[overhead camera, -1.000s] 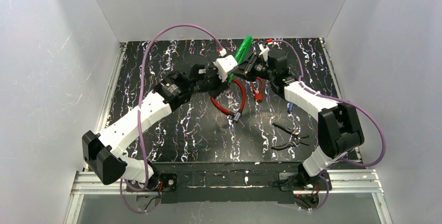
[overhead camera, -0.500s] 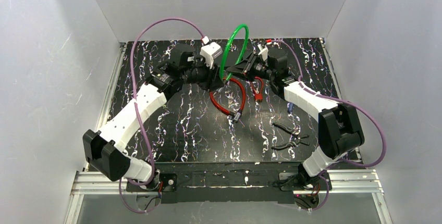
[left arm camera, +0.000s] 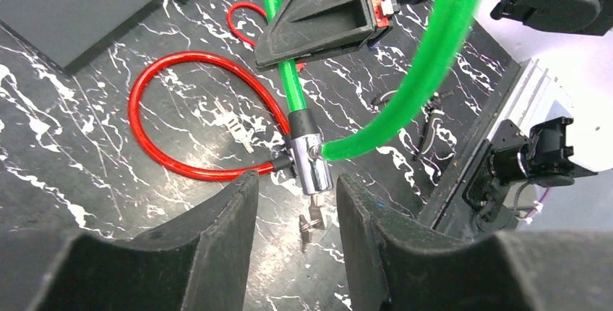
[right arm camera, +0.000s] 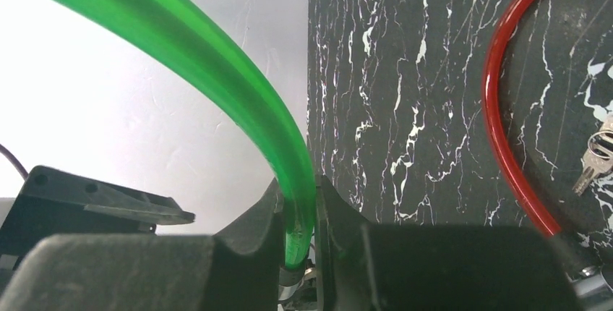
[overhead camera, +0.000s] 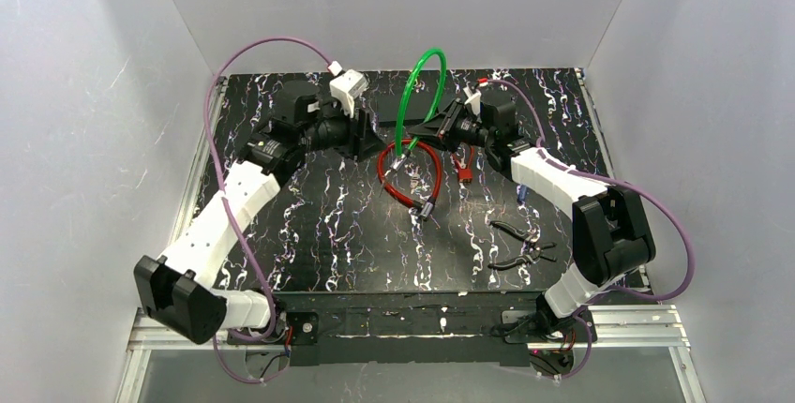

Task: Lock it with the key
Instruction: Lock the lock.

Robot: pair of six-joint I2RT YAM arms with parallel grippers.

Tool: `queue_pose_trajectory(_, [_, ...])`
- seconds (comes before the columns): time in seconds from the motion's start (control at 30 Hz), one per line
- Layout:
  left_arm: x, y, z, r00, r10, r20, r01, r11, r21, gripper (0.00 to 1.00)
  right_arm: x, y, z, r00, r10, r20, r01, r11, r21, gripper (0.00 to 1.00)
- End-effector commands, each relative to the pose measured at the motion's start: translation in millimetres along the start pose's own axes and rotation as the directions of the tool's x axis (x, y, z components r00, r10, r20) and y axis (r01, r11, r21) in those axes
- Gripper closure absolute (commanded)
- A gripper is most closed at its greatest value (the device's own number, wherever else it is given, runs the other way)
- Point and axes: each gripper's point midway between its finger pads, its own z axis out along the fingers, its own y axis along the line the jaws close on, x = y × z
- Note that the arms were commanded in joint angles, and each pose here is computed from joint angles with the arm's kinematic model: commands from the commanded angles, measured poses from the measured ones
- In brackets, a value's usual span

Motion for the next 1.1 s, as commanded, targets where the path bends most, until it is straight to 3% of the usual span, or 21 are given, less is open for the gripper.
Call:
queue_pose_trajectory(0.0, [4,-9,-17,0.991,0.127,0.034,-0.128,0.992,0.025,0.6,-7,23,-12,0.999,0.005,0.032,-0.004,0.999,-0.049,0.99])
queue_pose_trajectory(0.27, [51,13,-23,0.937,0.343,-0.061,-0.345,0.938,-0.032,0.62,-9,18,-12,0.998,0.052,0.039,-0.05,0.998,-0.046,0.99])
queue_pose_trajectory(0.47, [52,0,-20,0.943,0.329,-0.037,-0.329,0.944,0.026,0.52,-11,14,-10,0.996,0.073,0.045,-0.071,0.997,-0.043,0.99])
queue_pose_trajectory(0.7, [62,-9,-1,0.925,0.369,-0.093,-0.366,0.929,0.043,0.53,-12,16,-12,0.994,0.099,0.051,-0.095,0.993,-0.07,0.99])
queue_pose_trajectory(0.97, [72,-12,-7,0.826,0.52,-0.219,-0.529,0.848,0.016,0.6,-15,12,-14,0.993,0.104,0.058,-0.101,0.993,-0.065,0.99])
queue_pose_trajectory(1.07, [56,-9,-21,0.78,0.607,-0.151,-0.619,0.784,-0.045,0.59,-17,15,-15,0.993,0.103,0.061,-0.099,0.993,-0.072,0.99])
